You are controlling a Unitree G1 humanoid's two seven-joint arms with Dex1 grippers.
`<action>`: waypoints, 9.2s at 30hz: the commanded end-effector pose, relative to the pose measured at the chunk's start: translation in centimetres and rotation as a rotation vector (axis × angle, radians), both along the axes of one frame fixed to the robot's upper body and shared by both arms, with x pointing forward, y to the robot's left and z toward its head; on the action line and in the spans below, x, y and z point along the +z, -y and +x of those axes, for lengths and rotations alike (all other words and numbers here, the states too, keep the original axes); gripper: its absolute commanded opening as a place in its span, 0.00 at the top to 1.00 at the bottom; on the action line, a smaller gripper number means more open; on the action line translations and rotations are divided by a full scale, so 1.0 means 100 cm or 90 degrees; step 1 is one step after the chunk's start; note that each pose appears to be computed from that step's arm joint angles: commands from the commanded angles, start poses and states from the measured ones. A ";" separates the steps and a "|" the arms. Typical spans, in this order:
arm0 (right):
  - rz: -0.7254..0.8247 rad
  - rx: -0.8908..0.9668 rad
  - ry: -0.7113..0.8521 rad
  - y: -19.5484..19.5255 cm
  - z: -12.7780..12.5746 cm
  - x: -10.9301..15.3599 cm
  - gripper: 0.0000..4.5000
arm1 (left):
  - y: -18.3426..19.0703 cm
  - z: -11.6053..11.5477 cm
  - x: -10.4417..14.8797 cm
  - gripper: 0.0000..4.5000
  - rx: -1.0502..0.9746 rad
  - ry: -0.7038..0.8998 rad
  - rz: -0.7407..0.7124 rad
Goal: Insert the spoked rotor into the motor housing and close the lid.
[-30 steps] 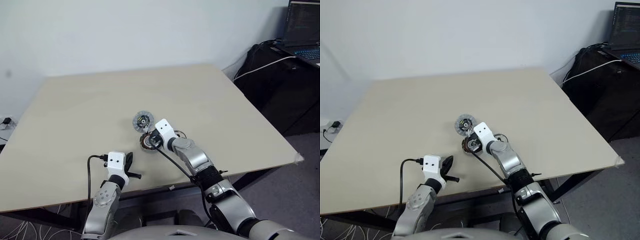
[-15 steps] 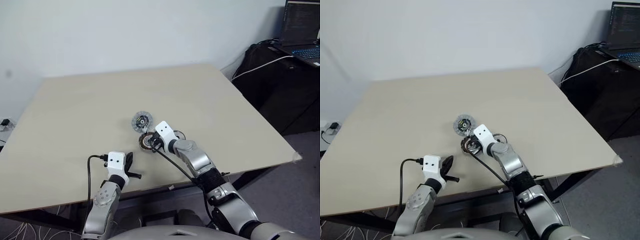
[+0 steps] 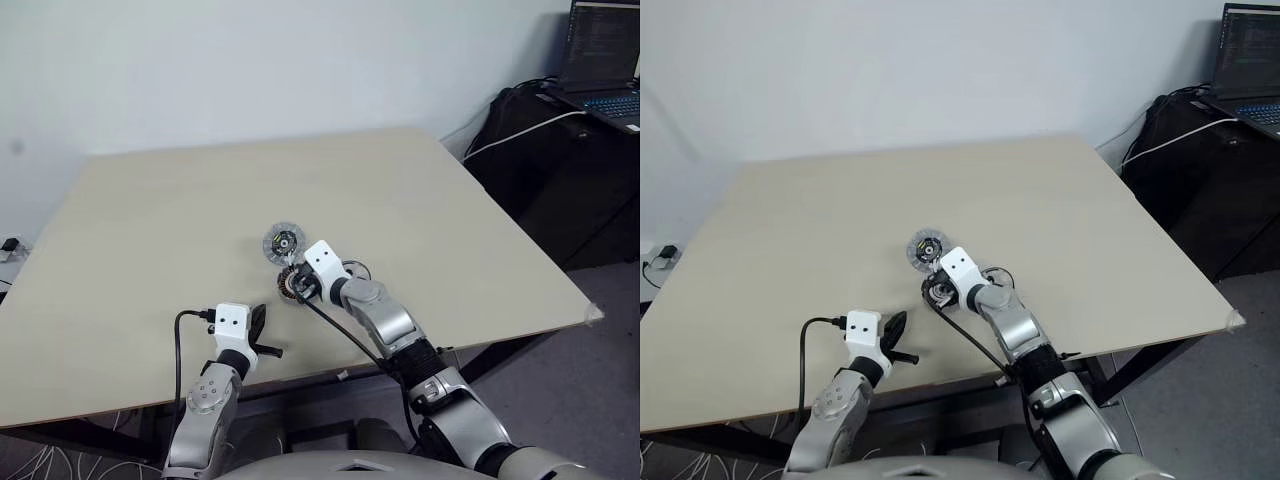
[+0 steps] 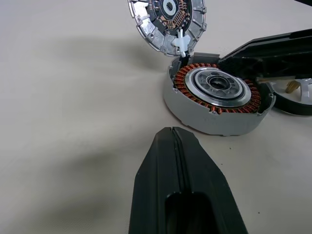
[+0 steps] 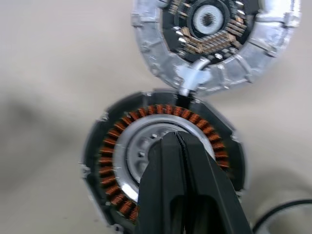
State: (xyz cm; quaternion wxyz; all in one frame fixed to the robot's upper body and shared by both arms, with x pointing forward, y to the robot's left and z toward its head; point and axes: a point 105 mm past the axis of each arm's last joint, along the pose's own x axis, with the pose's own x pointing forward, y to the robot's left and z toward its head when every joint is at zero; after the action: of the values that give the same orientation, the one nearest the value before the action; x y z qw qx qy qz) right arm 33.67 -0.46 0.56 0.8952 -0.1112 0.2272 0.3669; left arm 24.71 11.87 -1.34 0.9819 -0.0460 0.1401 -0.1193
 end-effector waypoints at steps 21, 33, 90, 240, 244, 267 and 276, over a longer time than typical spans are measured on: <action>-0.030 -0.046 -0.012 0.024 0.009 -0.011 0.99 | 0.000 0.006 0.013 1.00 -0.001 0.034 -0.005; -0.019 -0.005 -0.038 0.029 -0.010 -0.010 0.99 | 0.000 0.006 0.013 1.00 0.001 0.034 -0.006; 0.117 -0.233 0.104 0.088 0.020 0.048 0.81 | -0.002 0.002 0.011 1.00 0.013 0.025 -0.012; 0.192 -0.130 -0.015 -0.001 0.003 0.036 1.00 | -0.002 0.001 0.009 1.00 -0.015 0.013 -0.003; 0.180 -0.107 0.003 -0.012 0.013 0.041 1.00 | -0.004 0.001 0.010 1.00 -0.009 0.014 -0.002; 0.169 -0.066 0.008 -0.016 0.012 0.039 1.00 | -0.004 0.001 0.010 1.00 -0.002 0.014 -0.007; 0.141 -0.055 -0.044 -0.019 0.003 0.017 1.00 | -0.003 0.002 0.010 1.00 -0.004 0.014 -0.009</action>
State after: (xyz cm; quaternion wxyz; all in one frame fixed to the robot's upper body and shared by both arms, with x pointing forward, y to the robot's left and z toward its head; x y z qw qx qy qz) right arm 34.04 1.05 2.27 0.9118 0.0129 0.2184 0.3475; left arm 24.12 12.32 -2.02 0.9784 -0.0495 0.1607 -0.1205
